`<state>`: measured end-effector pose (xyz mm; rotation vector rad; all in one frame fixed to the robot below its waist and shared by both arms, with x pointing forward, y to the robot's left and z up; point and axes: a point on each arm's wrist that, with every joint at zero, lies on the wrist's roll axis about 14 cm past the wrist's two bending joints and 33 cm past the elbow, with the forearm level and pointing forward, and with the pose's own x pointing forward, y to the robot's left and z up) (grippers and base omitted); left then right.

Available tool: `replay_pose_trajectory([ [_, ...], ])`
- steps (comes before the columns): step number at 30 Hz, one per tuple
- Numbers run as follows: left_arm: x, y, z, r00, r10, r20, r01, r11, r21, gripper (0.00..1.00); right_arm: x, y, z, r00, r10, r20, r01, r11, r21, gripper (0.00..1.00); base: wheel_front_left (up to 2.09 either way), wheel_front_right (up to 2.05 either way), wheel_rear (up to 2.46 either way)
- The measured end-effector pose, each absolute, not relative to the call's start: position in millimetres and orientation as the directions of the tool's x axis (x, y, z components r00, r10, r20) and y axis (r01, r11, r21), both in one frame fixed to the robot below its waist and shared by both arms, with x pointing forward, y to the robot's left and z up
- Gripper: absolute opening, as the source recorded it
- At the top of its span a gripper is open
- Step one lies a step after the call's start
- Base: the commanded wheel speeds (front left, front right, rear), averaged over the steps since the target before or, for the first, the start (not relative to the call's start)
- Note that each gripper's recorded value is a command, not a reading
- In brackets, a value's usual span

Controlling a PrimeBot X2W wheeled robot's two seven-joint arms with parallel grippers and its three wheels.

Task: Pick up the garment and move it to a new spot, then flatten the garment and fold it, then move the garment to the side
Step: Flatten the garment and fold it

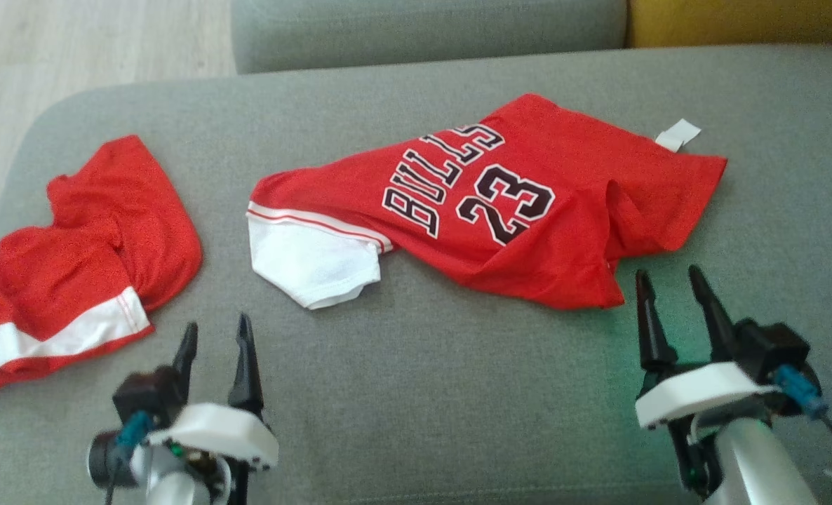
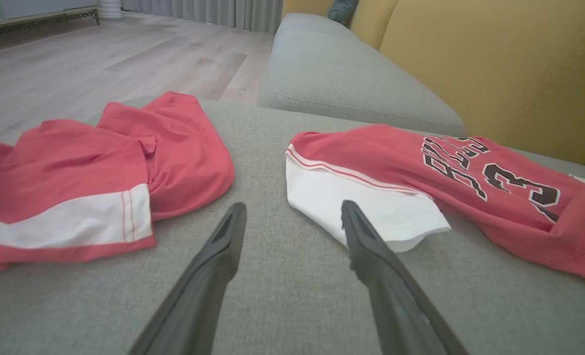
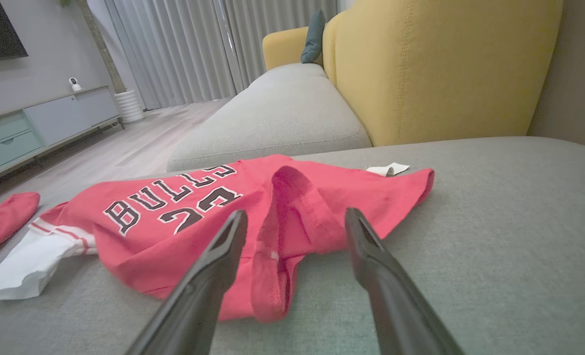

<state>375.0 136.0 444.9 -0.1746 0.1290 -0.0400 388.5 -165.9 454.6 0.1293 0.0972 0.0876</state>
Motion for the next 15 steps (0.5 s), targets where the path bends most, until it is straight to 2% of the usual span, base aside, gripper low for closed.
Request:
replay_pose_trajectory([
  [6, 353, 137, 437, 0.987, -0.047, -0.152, 0.021, 0.985, -0.171, 1.00, 380, -154, 451, 0.987, 0.126, -0.102, -0.111, 0.983, 0.144, 1.00, 0.00, 0.00, 0.00],
  [15, 351, 133, 432, 0.984, -0.056, -0.170, 0.024, 0.983, -0.180, 1.00, 384, -142, 424, 0.970, 0.160, -0.185, -0.132, 0.979, 0.154, 1.00, 0.00, 0.00, 0.00],
])
